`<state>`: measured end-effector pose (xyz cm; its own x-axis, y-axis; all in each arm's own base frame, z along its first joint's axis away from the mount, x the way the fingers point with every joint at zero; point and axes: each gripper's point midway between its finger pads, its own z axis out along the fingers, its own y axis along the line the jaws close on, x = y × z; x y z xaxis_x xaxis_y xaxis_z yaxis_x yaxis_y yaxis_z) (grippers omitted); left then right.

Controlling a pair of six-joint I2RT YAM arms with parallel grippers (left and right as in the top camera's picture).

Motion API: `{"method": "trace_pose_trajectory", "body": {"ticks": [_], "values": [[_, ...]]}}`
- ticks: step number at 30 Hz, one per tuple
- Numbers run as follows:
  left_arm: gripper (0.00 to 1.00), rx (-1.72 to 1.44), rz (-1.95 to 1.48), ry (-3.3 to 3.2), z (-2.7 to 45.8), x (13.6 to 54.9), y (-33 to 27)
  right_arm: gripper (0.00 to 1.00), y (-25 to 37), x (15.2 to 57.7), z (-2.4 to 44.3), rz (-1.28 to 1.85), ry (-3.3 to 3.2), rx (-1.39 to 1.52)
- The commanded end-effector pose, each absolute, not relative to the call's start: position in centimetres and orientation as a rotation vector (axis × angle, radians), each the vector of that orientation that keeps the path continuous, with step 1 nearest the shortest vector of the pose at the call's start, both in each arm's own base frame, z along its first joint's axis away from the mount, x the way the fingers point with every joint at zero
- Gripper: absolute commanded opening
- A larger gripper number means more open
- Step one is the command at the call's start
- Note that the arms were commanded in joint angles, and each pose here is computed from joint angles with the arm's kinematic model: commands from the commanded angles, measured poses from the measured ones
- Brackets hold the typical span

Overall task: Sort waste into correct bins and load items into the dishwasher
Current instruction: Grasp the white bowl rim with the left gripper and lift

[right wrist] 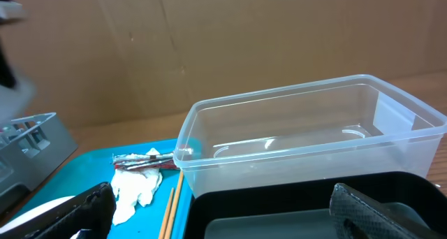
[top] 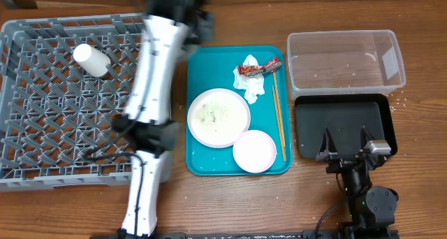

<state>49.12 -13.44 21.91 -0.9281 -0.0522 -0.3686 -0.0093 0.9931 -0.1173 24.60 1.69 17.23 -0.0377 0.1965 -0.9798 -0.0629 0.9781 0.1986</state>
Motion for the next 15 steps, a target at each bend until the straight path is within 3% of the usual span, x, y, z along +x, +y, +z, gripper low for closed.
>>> {"method": "trace_pose_trajectory", "body": {"ticks": [1, 12, 15], "values": [[0.04, -0.226, -0.29, 2.654, 27.7, 48.2, -7.7, 1.0, 1.7, 24.6, 17.0, 0.205, 1.592, 0.103], [0.04, -0.343, -0.398, 2.88, 25.3, 40.8, -0.5, 1.0, 1.7, 24.6, 17.0, 0.205, 1.592, 0.103], [0.04, -0.222, -0.547, 2.904, 24.6, 39.6, -0.7, 1.0, 1.7, 24.6, 17.0, 0.205, 1.592, 0.103]]}}
